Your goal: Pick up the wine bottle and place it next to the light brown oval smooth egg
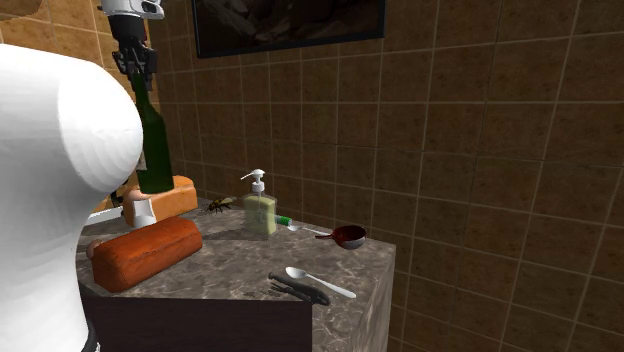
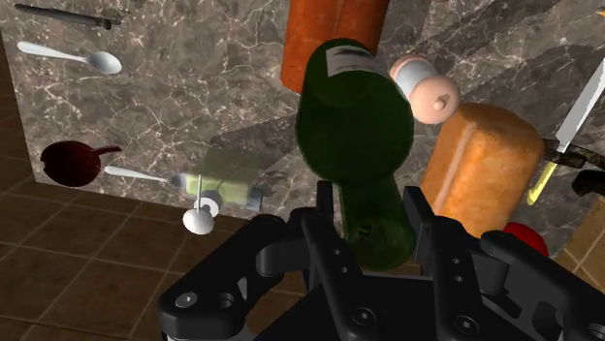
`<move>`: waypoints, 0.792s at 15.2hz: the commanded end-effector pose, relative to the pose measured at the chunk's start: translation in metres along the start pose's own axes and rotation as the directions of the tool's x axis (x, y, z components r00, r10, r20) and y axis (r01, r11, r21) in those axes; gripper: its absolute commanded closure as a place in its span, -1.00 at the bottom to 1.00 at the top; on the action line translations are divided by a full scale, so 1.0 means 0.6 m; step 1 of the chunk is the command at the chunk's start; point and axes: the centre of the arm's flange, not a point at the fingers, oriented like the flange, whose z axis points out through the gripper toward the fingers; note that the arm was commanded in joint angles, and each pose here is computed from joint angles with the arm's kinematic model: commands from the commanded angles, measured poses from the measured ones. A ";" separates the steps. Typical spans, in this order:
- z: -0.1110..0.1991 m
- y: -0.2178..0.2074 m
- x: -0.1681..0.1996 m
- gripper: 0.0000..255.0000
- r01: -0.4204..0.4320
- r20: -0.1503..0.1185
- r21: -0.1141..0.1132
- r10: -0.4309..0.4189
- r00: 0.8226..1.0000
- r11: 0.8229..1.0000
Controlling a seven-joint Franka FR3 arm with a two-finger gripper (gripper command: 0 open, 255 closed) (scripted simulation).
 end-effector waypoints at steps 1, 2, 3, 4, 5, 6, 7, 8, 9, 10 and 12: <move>0.016 -0.038 -0.013 1.00 -0.001 -0.001 0.001 0.001 1.000 1.000; 0.023 -0.058 -0.018 1.00 -0.001 -0.001 0.001 0.001 1.000 1.000; 0.031 -0.078 -0.023 1.00 -0.001 -0.001 0.001 0.001 1.000 1.000; 0.038 -0.098 -0.028 1.00 -0.001 -0.001 0.001 0.001 1.000 1.000; 0.045 -0.119 -0.033 1.00 -0.001 -0.001 0.001 0.001 1.000 1.000; 0.052 -0.139 -0.038 1.00 -0.001 -0.001 0.001 0.001 1.000 1.000; 0.060 -0.159 -0.043 1.00 -0.001 -0.001 0.001 0.001 1.000 1.000; 0.067 -0.179 -0.049 1.00 -0.001 -0.001 0.001 0.001 1.000 1.000; 0.074 -0.199 -0.054 1.00 -0.001 -0.001 0.001 0.001 1.000 1.000; 0.081 -0.219 -0.059 1.00 -0.001 -0.001 0.001 0.001 1.000 1.000; 0.096 -0.260 -0.069 1.00 -0.001 -0.001 0.001 0.001 1.000 1.000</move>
